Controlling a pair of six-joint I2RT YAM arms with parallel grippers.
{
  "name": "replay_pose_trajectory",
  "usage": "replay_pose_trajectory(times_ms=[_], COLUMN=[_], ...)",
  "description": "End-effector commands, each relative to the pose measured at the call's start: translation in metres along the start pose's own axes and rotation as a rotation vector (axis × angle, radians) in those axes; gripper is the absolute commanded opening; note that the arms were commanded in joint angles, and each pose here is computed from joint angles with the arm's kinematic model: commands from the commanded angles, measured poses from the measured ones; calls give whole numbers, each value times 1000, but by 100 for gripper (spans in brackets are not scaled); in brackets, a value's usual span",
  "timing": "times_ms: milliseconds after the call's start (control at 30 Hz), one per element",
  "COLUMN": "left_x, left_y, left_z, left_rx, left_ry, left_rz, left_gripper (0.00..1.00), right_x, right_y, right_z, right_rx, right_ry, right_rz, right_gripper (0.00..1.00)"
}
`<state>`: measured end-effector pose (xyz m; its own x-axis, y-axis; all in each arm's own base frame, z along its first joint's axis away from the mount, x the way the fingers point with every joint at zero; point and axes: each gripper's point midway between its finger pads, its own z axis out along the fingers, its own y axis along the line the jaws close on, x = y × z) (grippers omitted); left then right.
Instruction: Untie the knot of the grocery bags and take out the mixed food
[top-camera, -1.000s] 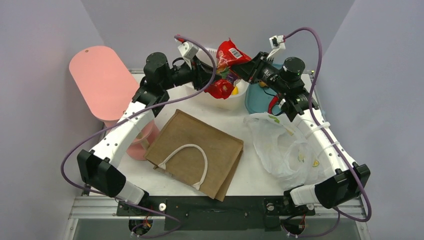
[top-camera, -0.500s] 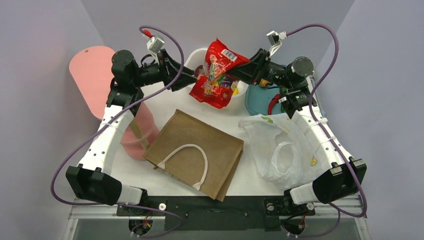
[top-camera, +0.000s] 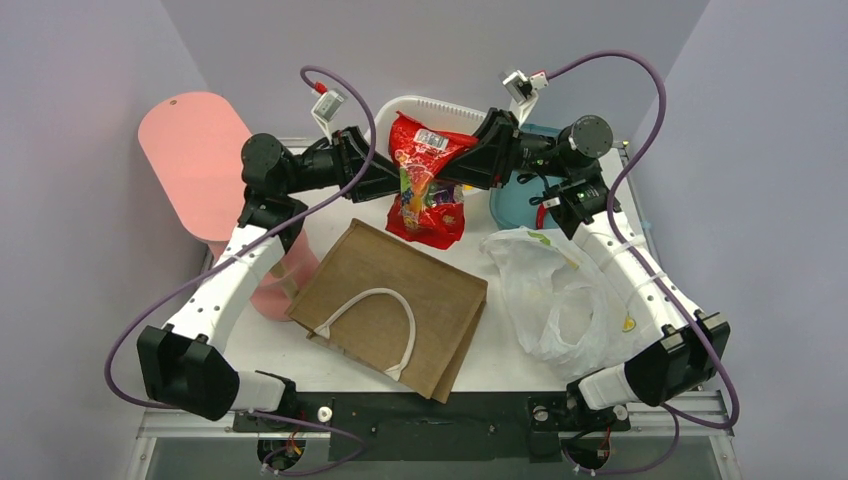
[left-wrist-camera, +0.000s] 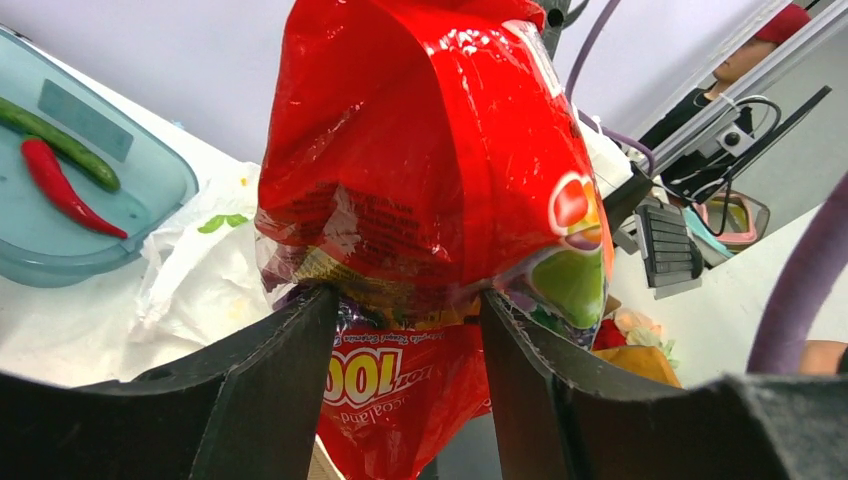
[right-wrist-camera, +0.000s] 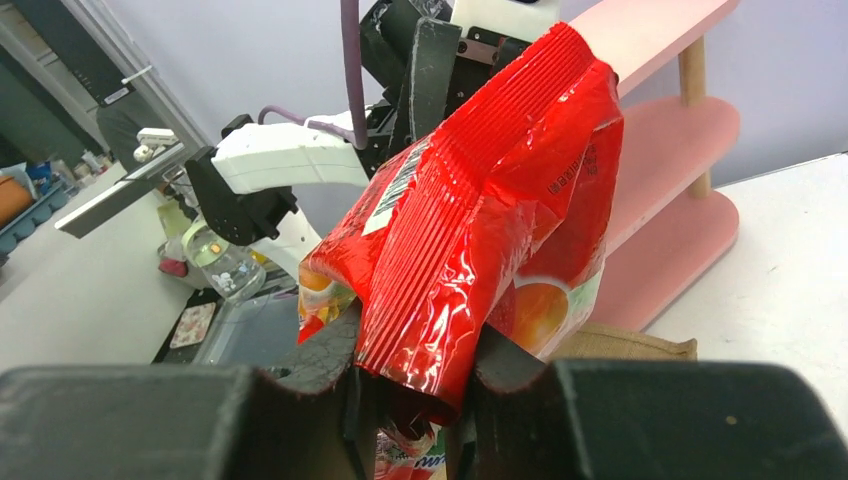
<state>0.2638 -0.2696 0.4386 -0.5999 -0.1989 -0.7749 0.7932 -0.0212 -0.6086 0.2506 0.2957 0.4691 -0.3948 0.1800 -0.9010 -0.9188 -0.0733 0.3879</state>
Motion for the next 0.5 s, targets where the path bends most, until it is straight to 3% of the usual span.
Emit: replay_pose_trajectory(times_ms=[0, 333, 400, 433, 467], left_x=[5, -15, -19, -19, -22], left_y=[-61, -62, -64, -62, -58], left_z=[-4, 3, 1, 0, -4], left_rx=[125, 88, 87, 76, 53], left_ry=[14, -103, -109, -110, -123], left_rz=[81, 117, 141, 136, 127], left_gripper=[52, 51, 30, 9, 3], right_x=[-25, -12, -12, -13, -14], right_y=[2, 19, 18, 17, 13], right_z=[4, 25, 25, 24, 22], right_rx=[-8, -117, -119, -116, -104], right_ry=[-48, -30, -27, -27, -31], right_rz=[-115, -43, -32, -26, -22], right_gripper=[0, 0, 0, 0, 0])
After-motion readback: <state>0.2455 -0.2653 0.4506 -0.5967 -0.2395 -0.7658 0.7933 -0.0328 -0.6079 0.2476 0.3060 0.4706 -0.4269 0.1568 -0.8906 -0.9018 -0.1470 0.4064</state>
